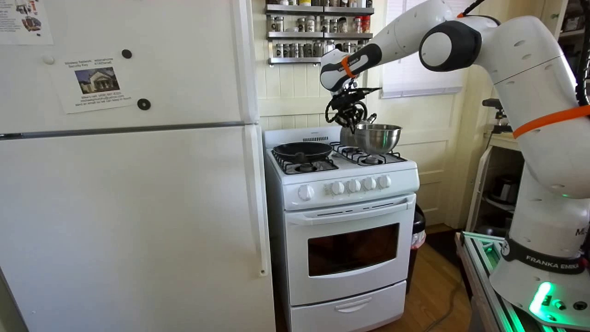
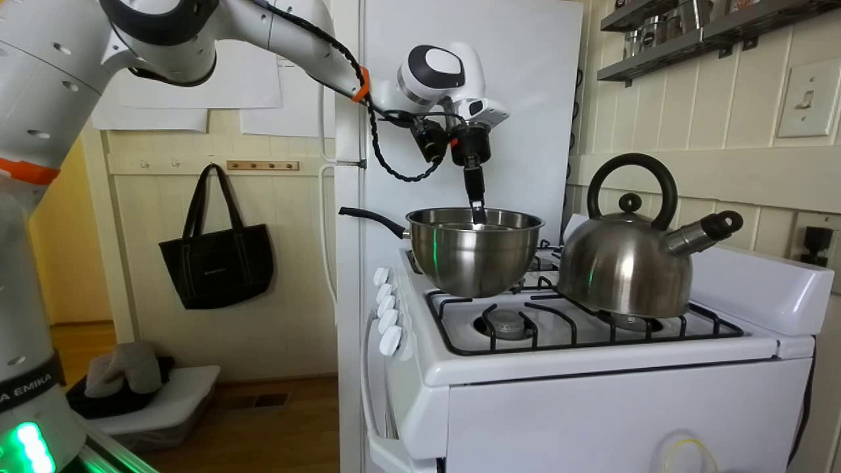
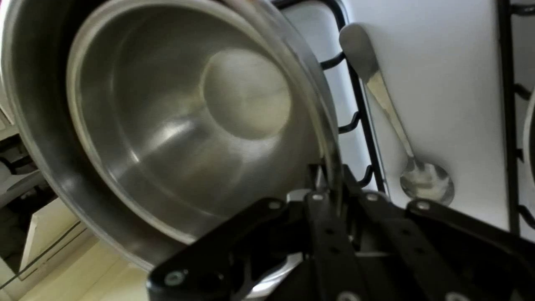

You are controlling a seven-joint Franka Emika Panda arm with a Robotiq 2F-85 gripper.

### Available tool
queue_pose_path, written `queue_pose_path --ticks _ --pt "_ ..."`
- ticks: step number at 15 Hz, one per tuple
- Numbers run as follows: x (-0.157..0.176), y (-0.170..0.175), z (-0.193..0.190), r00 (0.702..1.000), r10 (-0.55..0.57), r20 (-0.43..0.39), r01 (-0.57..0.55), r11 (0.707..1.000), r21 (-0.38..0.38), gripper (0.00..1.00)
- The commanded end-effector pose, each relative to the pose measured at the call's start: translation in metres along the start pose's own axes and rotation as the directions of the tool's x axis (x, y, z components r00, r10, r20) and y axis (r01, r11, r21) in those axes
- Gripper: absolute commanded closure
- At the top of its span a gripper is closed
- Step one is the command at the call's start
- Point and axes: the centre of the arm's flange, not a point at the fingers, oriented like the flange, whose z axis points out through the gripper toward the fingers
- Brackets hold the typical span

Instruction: Move the silver bowl and the pan away

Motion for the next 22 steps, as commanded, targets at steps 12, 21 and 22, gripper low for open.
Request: queue_pose_path --ticks 12,21,22 --pt "0.004 -0.023 -0.002 0.982 0.06 -0.177 -0.089 0.982 -0.165 0.97" --pt "0.026 -0.022 0.014 0.993 0.041 -0.114 -0.055 0.99 -0.128 0.97" --pt "0.027 -0.022 0.015 0.994 0.039 -0.105 -0.052 0.991 -0.121 0.97"
